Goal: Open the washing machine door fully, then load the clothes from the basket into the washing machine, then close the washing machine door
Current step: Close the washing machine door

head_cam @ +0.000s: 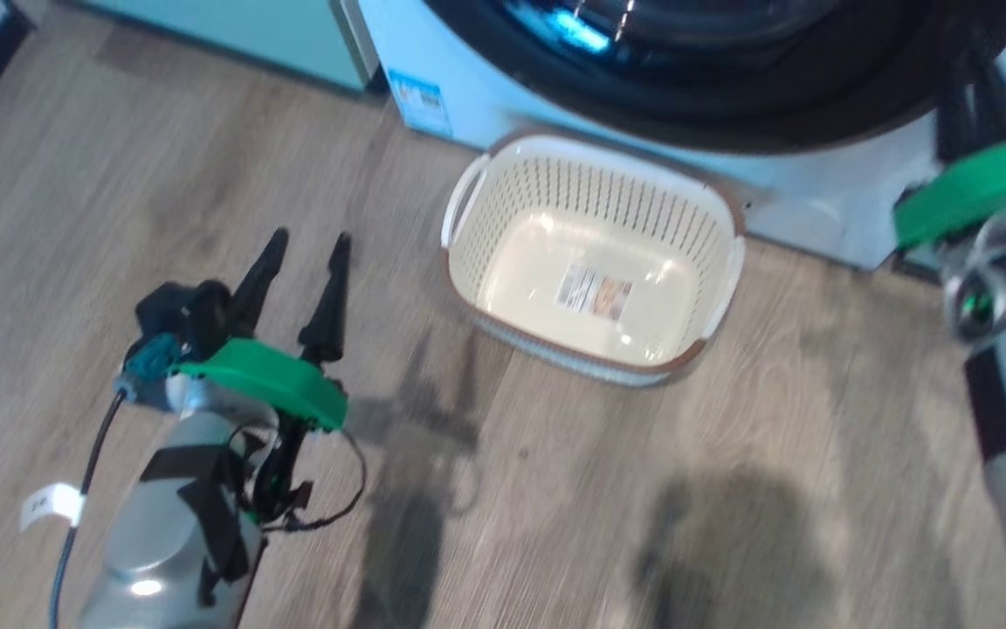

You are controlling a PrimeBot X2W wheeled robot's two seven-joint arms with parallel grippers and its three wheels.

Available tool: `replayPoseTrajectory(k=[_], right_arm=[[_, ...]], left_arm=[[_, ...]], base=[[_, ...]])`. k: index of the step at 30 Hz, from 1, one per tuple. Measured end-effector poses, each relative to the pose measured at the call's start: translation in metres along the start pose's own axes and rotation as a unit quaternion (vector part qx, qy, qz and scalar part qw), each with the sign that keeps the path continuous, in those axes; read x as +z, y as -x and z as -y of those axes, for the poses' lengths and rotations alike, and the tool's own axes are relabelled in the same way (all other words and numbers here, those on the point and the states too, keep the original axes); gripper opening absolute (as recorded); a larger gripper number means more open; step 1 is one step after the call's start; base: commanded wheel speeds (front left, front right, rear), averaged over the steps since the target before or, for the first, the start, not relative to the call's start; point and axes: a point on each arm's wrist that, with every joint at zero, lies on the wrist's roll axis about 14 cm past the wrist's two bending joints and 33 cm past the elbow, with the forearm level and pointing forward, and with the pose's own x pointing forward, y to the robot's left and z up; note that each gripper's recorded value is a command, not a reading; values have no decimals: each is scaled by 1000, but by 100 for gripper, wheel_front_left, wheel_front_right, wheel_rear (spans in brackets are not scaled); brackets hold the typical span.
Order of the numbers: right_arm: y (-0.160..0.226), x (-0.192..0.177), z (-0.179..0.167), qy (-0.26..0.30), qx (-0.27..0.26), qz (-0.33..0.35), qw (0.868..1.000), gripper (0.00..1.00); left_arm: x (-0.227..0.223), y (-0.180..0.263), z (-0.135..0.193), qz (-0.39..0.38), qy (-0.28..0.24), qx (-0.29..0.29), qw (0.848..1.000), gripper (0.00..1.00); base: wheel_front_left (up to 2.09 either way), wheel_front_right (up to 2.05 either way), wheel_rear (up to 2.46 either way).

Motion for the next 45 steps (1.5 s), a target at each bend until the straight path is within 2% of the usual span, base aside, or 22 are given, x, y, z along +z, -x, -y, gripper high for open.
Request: replayPoseTrajectory(k=[2,5,10,16,23,29,37,45], right_arm=[[19,4,-9,-5,7,0,1000,100],[39,10,-15,-10,7,4,1000,100],[79,20,-4,-17,-23,12,1000,100],[132,35,32,-14,-91,33,995,100],[195,43,72,-1,-169,50,984,100],[247,32,94,-5,-223,45,974,100],[279,25,95,3,-241,39,970,100],[299,13,82,5,-235,28,972,100]], left_arm=[[9,9,-4,8,-5,1,1000,100],[21,16,-8,21,-7,2,1000,100],[32,30,-14,36,6,7,999,100],[36,42,-12,38,-1,-5,999,100],[48,38,3,54,-3,-32,998,100],[42,40,16,45,-4,-54,998,100],[47,38,26,51,-1,-66,997,100],[27,53,18,26,-1,-57,998,100]], base=[[0,0,0],[0,0,0],[0,0,0],[0,0,0],[0,0,0],[0,0,0],[0,0,0],[0,0,0]])
